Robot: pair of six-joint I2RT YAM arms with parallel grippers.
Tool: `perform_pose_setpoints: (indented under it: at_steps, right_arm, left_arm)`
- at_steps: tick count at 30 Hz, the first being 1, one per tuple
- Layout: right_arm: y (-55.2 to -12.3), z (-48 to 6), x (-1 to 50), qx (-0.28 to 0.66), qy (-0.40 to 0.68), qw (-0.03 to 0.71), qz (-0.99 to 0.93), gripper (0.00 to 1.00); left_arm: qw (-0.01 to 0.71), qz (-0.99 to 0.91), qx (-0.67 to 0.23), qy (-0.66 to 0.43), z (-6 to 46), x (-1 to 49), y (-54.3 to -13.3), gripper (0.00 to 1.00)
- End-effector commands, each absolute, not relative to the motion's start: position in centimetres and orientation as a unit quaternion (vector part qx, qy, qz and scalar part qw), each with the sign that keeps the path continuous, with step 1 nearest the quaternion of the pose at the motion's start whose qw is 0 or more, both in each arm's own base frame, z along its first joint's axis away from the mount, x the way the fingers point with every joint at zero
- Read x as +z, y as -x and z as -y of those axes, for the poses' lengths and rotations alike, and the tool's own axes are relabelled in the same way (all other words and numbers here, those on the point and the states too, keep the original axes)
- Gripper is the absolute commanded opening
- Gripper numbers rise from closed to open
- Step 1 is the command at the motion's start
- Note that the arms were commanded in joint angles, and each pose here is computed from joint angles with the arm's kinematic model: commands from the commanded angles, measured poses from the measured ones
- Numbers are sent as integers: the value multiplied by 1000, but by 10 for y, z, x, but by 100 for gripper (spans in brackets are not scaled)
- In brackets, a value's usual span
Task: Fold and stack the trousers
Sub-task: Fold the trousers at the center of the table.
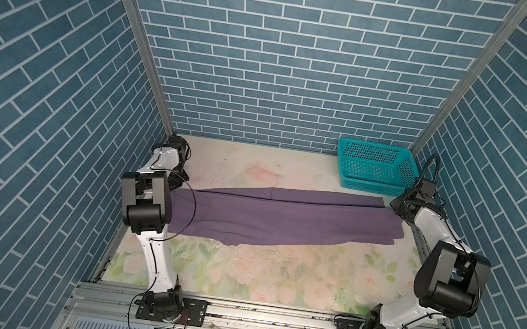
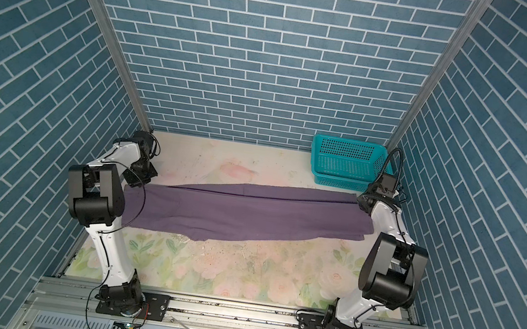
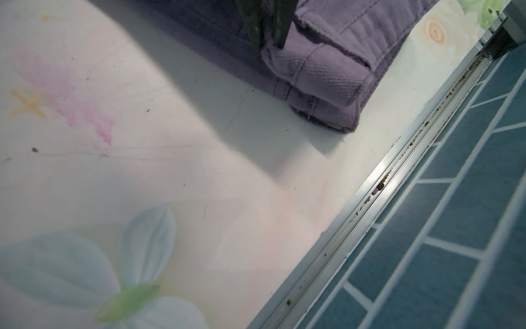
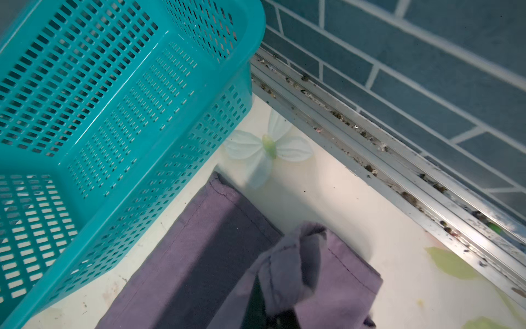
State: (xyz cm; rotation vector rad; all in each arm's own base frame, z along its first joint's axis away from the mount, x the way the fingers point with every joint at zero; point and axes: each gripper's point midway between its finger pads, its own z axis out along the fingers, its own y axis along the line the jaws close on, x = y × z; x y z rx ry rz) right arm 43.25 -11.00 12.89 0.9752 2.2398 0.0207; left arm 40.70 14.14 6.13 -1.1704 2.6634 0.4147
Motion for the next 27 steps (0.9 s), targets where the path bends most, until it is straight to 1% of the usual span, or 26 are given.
perform_pose_setpoints:
  at_steps: [1, 5, 11, 18, 22, 27]
  right_arm:
    - [-458, 122, 170, 17, -385, 399, -832, 0]
    - [-445, 121, 190, 14, -385, 411, -826, 0]
    - [-392, 116, 220, -1, -384, 428, -818, 0]
    - [-336, 99, 217, 19, -402, 418, -814, 0]
    - [-326, 100, 224, 12, -406, 420, -812, 0]
    - [-325, 95, 229, 33, -419, 419, -805, 0]
  left_arm:
    - [113, -894, 164, 402, -154, 67, -414, 0]
    - [111, -894, 167, 401, -154, 63, -415, 0]
    - [102, -896, 172, 397, -155, 50, -415, 3]
    - [98, -899, 162, 395, -153, 39, -420, 3]
    - [100, -900, 161, 392, -153, 40, -422, 3]
    - [100, -902, 163, 388, -153, 41, -422, 2]
